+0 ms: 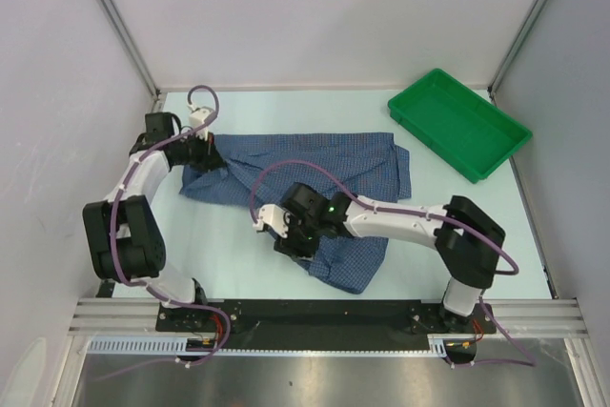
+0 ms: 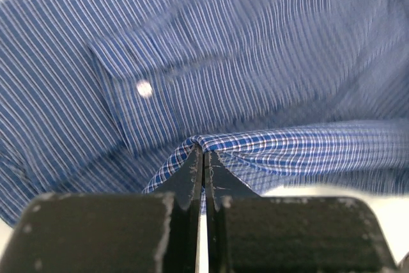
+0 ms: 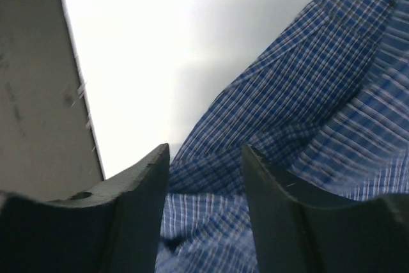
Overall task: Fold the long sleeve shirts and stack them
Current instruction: Fold the shirt
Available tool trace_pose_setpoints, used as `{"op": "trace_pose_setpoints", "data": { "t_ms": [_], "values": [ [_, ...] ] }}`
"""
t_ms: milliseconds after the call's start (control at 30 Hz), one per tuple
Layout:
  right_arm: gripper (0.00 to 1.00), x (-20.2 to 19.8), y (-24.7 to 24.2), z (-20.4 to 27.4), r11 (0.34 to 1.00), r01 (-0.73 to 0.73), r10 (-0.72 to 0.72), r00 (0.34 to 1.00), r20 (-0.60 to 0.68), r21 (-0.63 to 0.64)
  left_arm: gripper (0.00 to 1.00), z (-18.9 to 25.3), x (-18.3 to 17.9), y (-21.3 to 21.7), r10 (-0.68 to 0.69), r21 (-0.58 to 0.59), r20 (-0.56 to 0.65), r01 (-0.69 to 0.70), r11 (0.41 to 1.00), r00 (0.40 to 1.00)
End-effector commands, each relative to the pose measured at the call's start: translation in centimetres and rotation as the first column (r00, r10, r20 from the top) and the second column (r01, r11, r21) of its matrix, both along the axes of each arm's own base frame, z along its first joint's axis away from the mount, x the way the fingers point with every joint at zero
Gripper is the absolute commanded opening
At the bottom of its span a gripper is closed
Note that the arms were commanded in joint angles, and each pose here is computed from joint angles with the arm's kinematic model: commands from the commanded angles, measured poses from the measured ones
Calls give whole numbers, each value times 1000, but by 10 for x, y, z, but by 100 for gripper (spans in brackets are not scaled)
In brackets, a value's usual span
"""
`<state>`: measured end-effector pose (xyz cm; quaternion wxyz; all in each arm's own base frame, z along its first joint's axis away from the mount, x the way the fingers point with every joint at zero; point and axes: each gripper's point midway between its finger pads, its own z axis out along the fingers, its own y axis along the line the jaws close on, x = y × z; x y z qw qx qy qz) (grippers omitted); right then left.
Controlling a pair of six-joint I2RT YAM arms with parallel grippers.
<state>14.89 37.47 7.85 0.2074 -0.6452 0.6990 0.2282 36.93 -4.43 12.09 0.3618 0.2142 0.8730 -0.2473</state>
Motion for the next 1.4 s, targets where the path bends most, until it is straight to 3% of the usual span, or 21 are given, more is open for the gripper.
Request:
{"op": "trace_pose_setpoints", "data": {
  "t_ms": [0, 300, 567, 667, 700, 767, 833, 933, 967, 1000, 1067, 1133, 1167, 1233, 1333, 1367],
  "values": [
    [58, 27, 39, 12, 990, 90, -90, 996, -5, 104, 0, 48, 47, -7, 60, -100, 153, -45, 994, 986],
    [72, 54, 73, -18, 981, 149, -144, 988, -52, 121, 0, 19, 41, -8, 43, -81, 100, -35, 996, 994],
    [68, 64, 80, -52, 986, 150, -147, 988, -43, 71, 0, 6, 29, -5, 26, -46, 80, -23, 999, 996],
    [47, 51, 72, -69, 993, 113, -113, 993, -28, 22, 0, 5, 25, -5, 15, -36, 79, -12, 999, 997],
    [26, 48, 71, -72, 995, 103, -102, 994, -32, 14, 0, 5, 23, -6, 10, -34, 75, -7, 999, 997],
    [2, 35, 63, -77, 998, 60, -61, 996, -64, -18, 0, 4, 19, -5, -1, -20, 71, 3, 1000, 997],
    [0, 22, 50, -73, 998, 16, -22, 994, -102, -58, 0, 4, 13, -4, -8, -14, 65, 8, 1000, 998],
    [0, 1, 39, -18, 998, -62, 65, 983, -169, 27, 0, 4, 3, -5, -48, 5, 66, 48, 999, 997],
    [0, -8, 39, 27, 987, -102, 123, 978, -171, 128, 0, 6, 0, -5, -82, 26, 85, 80, 996, 993],
    [0, -12, 27, 44, 982, -127, 150, 973, -175, 140, 0, 6, -8, -7, -103, 29, 67, 102, 994, 992],
    [0, -21, 11, 101, 954, -179, 211, 971, -115, 238, 1, 7, -19, -6, -170, 78, 89, 163, 984, 981],
    [0, -29, -15, 130, 943, -231, 256, 963, -80, 242, 2, 0, -43, -8, -225, 85, 32, 221, 972, 974],
    [0, -35, -29, 153, 930, -249, 270, 962, -45, 270, 2, 1, -52, -8, -297, 129, 55, 288, 949, 953],
    [0, -38, -57, 169, 931, -256, 272, 962, -23, 260, 4, -13, -88, -7, -357, 143, -36, 358, 923, 933],
    [0, -43, -91, 193, 932, -233, 228, 972, 50, 277, 5, -35, -139, 4, -481, 239, -103, 491, 837, 870],
    [0, -45, -99, 198, 934, -220, 208, 976, 70, 281, 5, -41, -151, 7, -550, 283, -101, 554, 783, 829]
  ]
}}
